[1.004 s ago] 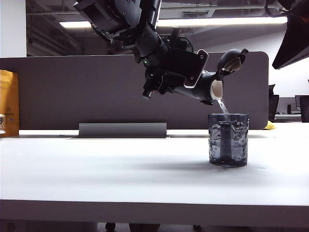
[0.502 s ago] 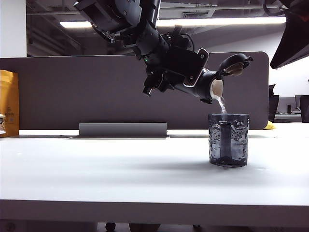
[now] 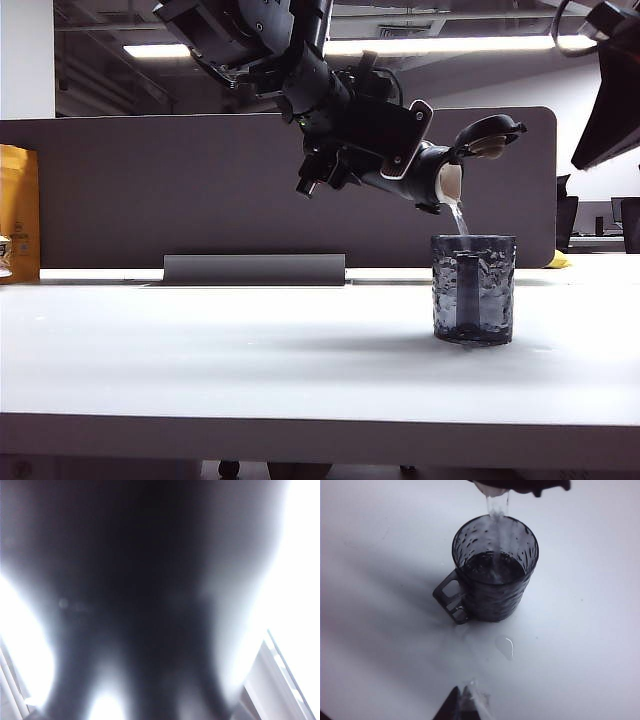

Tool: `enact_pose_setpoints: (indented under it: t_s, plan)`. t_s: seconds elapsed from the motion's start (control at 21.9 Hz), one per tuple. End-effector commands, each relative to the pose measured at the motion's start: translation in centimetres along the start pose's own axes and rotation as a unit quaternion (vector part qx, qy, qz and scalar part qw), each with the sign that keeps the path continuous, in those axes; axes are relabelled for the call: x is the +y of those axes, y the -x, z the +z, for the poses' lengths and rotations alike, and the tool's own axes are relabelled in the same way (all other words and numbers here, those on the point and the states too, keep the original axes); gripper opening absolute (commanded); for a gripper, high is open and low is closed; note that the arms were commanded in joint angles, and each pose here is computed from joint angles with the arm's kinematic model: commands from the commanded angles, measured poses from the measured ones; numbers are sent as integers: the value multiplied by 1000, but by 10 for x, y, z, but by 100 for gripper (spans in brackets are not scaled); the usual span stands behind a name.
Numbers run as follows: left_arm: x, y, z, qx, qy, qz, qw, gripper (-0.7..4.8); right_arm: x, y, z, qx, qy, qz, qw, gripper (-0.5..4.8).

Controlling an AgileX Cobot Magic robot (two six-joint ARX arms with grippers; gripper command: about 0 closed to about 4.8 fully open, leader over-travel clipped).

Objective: Pick up the black thermos, pour some water into the cup, then place the black thermos back on the table.

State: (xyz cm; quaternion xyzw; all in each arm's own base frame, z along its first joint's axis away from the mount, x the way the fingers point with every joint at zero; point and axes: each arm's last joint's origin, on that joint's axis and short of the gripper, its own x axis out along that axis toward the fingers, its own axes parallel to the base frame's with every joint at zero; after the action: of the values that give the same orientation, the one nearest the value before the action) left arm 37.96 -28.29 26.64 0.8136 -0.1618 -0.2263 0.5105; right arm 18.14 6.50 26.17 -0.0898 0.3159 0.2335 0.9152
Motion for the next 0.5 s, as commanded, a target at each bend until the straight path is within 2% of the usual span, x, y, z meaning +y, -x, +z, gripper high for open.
enact_pose_setpoints:
  t_s: [0.05,0.5]
  plan:
    - [18,4,-3,7,7,51,999,-6,0,1,2,-8,4,0,1000,-8]
    - [18,4,-3,7,11,51,999,-6,0,1,2,-9,5,-1,1000,-8]
